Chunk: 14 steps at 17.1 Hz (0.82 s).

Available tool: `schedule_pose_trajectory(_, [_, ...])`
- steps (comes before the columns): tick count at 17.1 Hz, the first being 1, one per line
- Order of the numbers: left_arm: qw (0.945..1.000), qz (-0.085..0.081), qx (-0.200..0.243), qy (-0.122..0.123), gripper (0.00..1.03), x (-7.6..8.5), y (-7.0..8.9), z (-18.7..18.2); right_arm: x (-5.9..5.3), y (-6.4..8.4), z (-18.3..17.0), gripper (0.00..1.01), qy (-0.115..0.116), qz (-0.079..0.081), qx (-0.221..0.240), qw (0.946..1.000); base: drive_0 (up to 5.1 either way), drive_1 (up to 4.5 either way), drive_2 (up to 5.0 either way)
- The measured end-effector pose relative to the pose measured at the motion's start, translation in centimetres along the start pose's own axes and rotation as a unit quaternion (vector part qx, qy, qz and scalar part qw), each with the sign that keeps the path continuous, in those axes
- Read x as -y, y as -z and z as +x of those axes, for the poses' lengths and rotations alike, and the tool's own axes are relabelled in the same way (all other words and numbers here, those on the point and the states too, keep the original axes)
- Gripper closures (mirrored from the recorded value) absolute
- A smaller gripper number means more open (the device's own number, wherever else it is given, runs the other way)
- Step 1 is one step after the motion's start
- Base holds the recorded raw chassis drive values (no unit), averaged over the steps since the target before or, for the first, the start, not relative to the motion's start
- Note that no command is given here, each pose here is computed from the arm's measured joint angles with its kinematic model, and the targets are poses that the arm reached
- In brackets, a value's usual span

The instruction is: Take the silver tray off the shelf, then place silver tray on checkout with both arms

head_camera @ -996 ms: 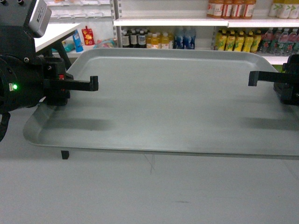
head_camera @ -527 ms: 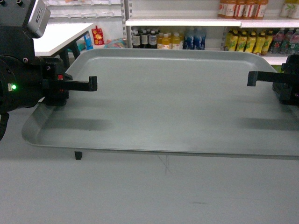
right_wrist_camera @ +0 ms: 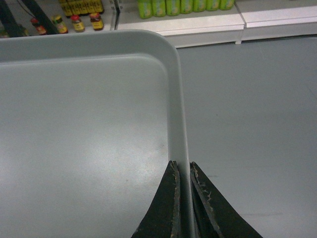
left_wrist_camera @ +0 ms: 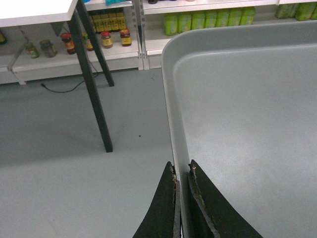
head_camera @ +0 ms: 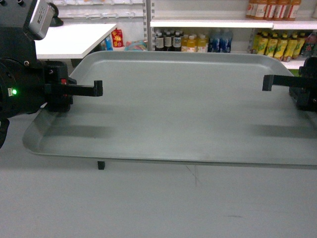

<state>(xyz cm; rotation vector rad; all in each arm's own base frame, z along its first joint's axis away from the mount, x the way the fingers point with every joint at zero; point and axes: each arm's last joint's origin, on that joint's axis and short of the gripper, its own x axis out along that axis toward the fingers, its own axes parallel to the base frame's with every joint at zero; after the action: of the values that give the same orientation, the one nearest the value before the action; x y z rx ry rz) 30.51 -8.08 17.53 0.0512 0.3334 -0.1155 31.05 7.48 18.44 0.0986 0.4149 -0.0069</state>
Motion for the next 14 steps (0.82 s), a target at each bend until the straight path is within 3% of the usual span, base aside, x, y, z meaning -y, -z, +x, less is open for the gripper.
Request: schedule_pose_trajectory(14, [1.0000,0.000,-0.003,-0.001,0.99,-0.06,0.08,0.01,-0.05,0.08,0.00,0.98,-0.001,-0.001,-0.003,1.0000,-5.1,2.40,2.4])
